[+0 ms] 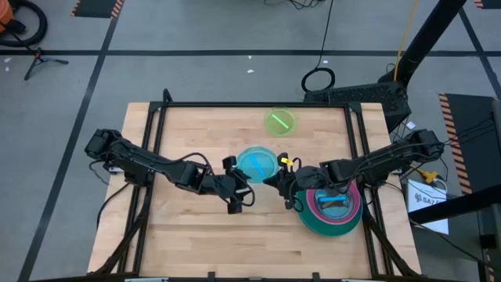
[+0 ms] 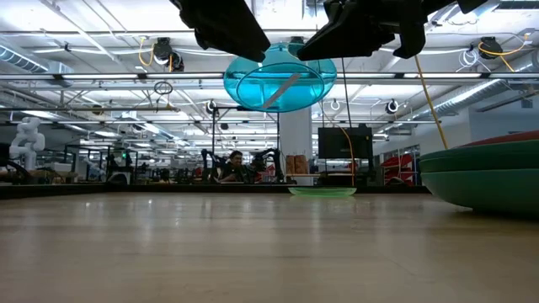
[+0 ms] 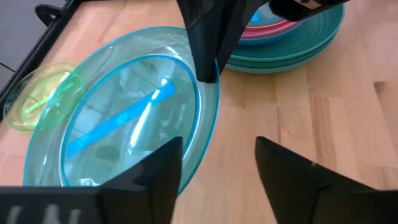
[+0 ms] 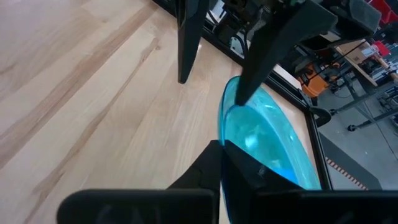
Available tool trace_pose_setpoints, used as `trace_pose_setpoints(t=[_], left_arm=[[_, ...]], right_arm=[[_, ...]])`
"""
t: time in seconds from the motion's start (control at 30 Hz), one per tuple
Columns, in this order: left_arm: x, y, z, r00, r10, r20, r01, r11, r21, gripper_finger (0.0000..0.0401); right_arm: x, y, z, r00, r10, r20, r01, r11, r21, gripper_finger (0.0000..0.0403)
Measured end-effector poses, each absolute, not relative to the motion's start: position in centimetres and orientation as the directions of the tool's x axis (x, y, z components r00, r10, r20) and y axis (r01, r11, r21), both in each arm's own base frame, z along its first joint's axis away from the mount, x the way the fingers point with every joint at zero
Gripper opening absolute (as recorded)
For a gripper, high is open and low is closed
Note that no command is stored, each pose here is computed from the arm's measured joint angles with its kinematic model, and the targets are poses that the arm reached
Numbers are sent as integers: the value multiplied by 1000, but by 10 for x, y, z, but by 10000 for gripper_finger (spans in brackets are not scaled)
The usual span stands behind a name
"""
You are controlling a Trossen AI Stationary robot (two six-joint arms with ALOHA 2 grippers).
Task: Stack plastic plates
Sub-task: Stack the light blue plate on top of the light blue plate
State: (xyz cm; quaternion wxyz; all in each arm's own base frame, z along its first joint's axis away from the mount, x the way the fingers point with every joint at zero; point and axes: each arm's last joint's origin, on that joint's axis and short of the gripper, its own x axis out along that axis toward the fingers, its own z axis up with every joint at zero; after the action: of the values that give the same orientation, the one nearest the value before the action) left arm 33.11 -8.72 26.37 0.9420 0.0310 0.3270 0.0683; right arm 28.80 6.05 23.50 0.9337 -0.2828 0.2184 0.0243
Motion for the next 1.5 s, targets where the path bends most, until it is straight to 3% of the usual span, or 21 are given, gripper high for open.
trace_pose_setpoints(t=[0.23,0.63,0.9,1.13,1.5], left_arm=[[330,-86,264,768,196,-609,-96,977,193,270],[316,-81,279,767,213,-605,-33,955,294,276],[302,-75,281,701,314,-641,-87,929,359,276],[296,-73,275,641,360,-678,-106,916,387,276],[293,-72,274,619,378,-688,-127,913,387,276]], right_arm=[[286,58,234,890,-138,-435,-135,831,-540,3],[252,52,245,804,-237,-546,-17,908,-419,3],[204,62,269,730,-133,-671,-25,975,-221,2],[174,76,300,654,84,-752,15,992,124,1],[154,94,288,465,93,-880,232,947,222,1]])
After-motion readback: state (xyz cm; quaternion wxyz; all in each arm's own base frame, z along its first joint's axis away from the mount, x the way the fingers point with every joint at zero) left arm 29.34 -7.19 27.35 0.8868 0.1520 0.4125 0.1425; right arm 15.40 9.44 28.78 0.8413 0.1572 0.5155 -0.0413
